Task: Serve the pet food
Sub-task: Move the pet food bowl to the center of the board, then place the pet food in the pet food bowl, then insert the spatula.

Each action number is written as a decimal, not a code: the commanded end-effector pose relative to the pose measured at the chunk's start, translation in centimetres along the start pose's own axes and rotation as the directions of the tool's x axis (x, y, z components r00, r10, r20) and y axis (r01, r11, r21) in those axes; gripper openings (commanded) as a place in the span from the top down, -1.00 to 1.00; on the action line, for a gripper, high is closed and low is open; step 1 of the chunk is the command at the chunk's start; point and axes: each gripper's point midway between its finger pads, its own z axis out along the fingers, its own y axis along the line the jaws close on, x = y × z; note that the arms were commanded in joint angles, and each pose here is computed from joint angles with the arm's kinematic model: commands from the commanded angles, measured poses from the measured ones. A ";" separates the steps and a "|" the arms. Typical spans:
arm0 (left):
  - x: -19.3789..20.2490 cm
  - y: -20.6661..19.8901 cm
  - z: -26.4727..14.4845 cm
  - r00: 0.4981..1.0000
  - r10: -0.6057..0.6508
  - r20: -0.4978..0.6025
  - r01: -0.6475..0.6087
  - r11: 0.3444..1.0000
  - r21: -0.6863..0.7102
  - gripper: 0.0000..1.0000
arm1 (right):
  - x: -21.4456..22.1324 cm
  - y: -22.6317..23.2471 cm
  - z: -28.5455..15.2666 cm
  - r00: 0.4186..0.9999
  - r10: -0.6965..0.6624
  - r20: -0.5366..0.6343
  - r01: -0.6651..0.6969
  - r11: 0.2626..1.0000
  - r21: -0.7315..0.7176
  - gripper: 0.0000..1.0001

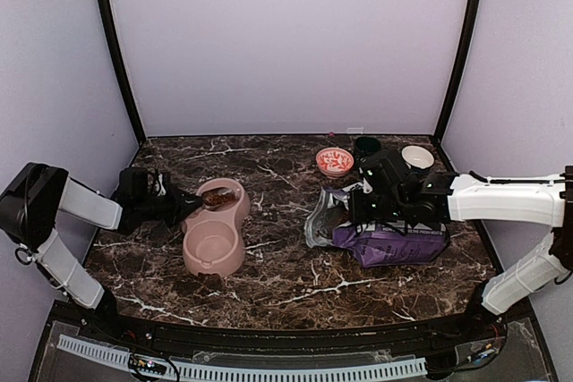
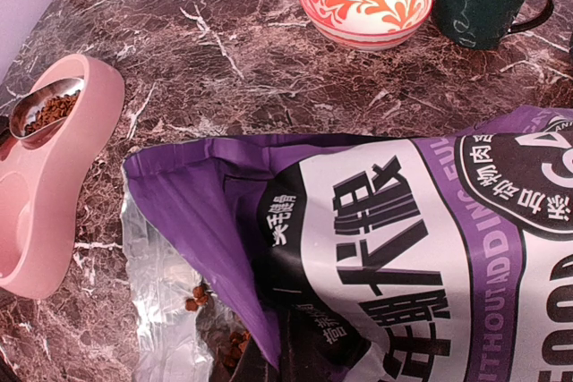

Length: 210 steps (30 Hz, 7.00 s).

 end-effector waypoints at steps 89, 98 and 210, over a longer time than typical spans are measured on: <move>-1.3 -8.3 -7.4 0.864 0.502 -0.032 -0.478 0.801 -0.361 1.00 | -1.0 -1.3 -0.7 1.000 0.011 -0.013 -0.010 0.999 0.044 1.00; 2.4 -12.8 -5.9 0.827 0.555 -0.091 -0.562 0.822 -0.096 1.00 | -2.5 1.2 -0.3 1.000 -0.020 -0.024 0.019 1.000 -0.021 1.00; 20.2 -15.7 12.9 0.700 0.558 -0.446 -0.485 0.830 0.276 1.00 | -3.8 3.7 -4.1 0.969 -0.230 -0.094 0.244 0.953 0.181 1.00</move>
